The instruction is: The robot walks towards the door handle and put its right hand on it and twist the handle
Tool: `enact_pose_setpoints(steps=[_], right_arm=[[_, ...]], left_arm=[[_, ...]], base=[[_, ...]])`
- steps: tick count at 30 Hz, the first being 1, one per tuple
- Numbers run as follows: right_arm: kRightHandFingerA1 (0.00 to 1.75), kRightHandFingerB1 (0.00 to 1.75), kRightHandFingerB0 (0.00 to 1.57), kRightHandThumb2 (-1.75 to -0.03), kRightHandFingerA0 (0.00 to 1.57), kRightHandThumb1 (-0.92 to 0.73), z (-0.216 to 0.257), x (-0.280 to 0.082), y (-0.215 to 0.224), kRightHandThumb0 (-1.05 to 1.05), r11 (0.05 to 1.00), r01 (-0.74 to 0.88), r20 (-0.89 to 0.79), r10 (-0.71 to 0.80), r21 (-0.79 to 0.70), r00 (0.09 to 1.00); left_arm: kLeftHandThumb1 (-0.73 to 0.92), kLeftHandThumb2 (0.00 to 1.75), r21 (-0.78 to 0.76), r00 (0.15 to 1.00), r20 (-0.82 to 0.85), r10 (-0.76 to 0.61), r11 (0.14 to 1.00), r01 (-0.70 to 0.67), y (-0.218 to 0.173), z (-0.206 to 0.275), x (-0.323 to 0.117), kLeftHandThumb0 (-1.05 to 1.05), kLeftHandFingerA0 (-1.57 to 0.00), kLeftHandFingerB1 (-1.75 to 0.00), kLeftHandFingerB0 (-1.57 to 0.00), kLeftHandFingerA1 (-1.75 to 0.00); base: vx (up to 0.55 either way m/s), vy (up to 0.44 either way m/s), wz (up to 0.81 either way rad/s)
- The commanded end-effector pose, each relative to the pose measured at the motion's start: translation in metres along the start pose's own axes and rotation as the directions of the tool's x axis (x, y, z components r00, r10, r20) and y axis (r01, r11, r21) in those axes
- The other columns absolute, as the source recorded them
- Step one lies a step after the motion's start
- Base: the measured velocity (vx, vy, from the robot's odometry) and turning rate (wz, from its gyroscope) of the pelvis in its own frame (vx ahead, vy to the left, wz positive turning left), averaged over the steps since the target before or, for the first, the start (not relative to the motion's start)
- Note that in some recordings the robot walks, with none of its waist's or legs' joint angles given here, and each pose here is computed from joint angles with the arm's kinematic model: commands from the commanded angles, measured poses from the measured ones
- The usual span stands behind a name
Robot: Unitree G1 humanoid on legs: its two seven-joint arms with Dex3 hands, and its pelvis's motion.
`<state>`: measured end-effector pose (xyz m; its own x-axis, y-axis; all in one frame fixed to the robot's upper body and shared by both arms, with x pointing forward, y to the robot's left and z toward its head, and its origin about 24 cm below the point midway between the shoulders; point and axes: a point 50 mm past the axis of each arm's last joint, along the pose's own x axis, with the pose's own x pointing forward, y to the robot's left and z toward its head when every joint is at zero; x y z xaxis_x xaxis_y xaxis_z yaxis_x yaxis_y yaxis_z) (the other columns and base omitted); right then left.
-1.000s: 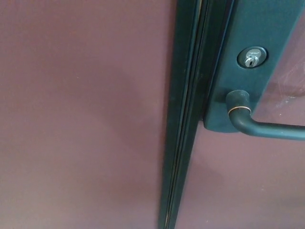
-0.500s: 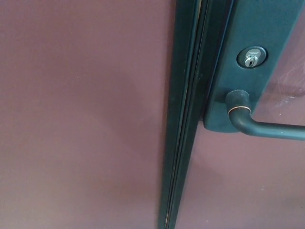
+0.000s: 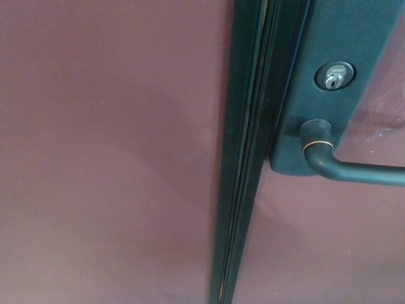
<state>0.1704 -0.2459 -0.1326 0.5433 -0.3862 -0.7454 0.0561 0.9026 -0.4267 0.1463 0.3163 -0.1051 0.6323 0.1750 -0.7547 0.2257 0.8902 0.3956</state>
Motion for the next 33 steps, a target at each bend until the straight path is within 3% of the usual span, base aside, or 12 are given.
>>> enact_pose_setpoints(steps=[1, 8, 11, 15, 21, 29, 30, 31, 33], right_arm=[[0.55, 0.41, 0.56, -0.59, 0.84, -0.65, -0.001, 0.0, 0.002, -0.21, 1.0, -0.012, -0.017, 0.012, 0.022, 1.0], [0.59, 0.42, 0.58, -0.59, 0.83, -0.64, -0.005, -0.002, 0.003, -0.21, 0.998, -0.005, -0.017, 0.006, 0.067, 1.0], [0.5, 0.44, 0.61, -0.58, 0.73, -0.6, 0.03, 0.003, -0.017, -0.26, 0.955, 0.075, 0.118, -0.113, 0.288, 0.987], [0.46, 0.43, 0.58, -0.56, 0.63, -0.57, 0.042, -0.004, -0.043, -0.31, 0.919, 0.04, 0.295, -0.167, 0.393, 0.941], [0.46, 0.43, 0.56, -0.56, 0.63, -0.55, 0.035, -0.046, -0.096, -0.38, 0.936, 0.034, 0.508, -0.22, 0.35, 0.832], [0.47, 0.44, 0.58, -0.56, 0.63, -0.55, 0.023, -0.088, -0.132, -0.31, 0.938, 0.058, 0.613, -0.269, 0.341, 0.743], [0.5, 0.44, 0.58, -0.55, 0.68, -0.55, 0.022, -0.094, -0.137, -0.29, 0.937, 0.06, 0.628, -0.277, 0.345, 0.728], [0.62, 0.53, 0.54, -0.7, 0.7, -0.47, 0.022, -0.099, -0.141, -0.34, 0.934, 0.057, 0.638, -0.285, 0.353, 0.716], [0.64, 0.54, 0.55, -0.69, 0.71, -0.47, 0.022, -0.11, -0.148, -0.32, 0.93, 0.06, 0.66, -0.301, 0.362, 0.688]], left_arm=[[0.57, 0.58, 0.038, 0.999, -0.031, 0.006, 0.999, -0.005, 0.003, -0.002, 0.0, -0.22, -0.39, -0.34, -0.32, -0.38], [0.57, 0.58, 0.034, 0.998, -0.062, 0.02, 0.999, -0.018, 0.007, -0.017, -0.008, -0.23, -0.39, -0.34, -0.32, -0.38], [0.57, 0.58, 0.032, 0.998, -0.052, 0.047, 0.998, -0.045, 0.015, -0.014, -0.007, -0.23, -0.39, -0.34, -0.32, -0.38], [0.56, 0.58, 0.021, 0.997, -0.046, 0.066, 0.998, -0.065, 0.018, -0.013, -0.007, -0.23, -0.39, -0.34, -0.32, -0.38], [0.56, 0.58, 0.03, 0.996, -0.032, 0.084, 0.996, -0.083, 0.024, -0.012, -0.009, -0.21, -0.4, -0.35, -0.32, -0.39], [0.56, 0.58, -0.009, 0.994, -0.028, 0.108, 0.994, -0.108, 0.031, -0.012, -0.011, -0.21, -0.4, -0.35, -0.32, -0.39], [0.56, 0.58, -0.012, 0.994, -0.029, 0.11, 0.994, -0.11, 0.032, -0.012, -0.011, -0.21, -0.4, -0.35, -0.33, -0.39], [0.56, 0.57, -0.013, 0.993, -0.031, 0.112, 0.994, -0.113, 0.033, -0.013, -0.011, -0.19, -0.41, -0.34, -0.33, -0.39], [0.56, 0.57, -0.016, 0.993, -0.038, 0.116, 0.993, -0.117, 0.035, -0.014, -0.012, -0.19, -0.41, -0.34, -0.33, -0.39]], base=[[0.0, 0.0, 0.0], [0.0, 0.0, 0.0], [0.0, 0.0, 0.0], [0.0, 0.0, 0.0], [0.0, 0.0, 0.0], [0.0, 0.0, 0.0], [0.0, 0.0, 0.0], [0.0, 0.0, 0.0], [0.0, 0.0, 0.0]])
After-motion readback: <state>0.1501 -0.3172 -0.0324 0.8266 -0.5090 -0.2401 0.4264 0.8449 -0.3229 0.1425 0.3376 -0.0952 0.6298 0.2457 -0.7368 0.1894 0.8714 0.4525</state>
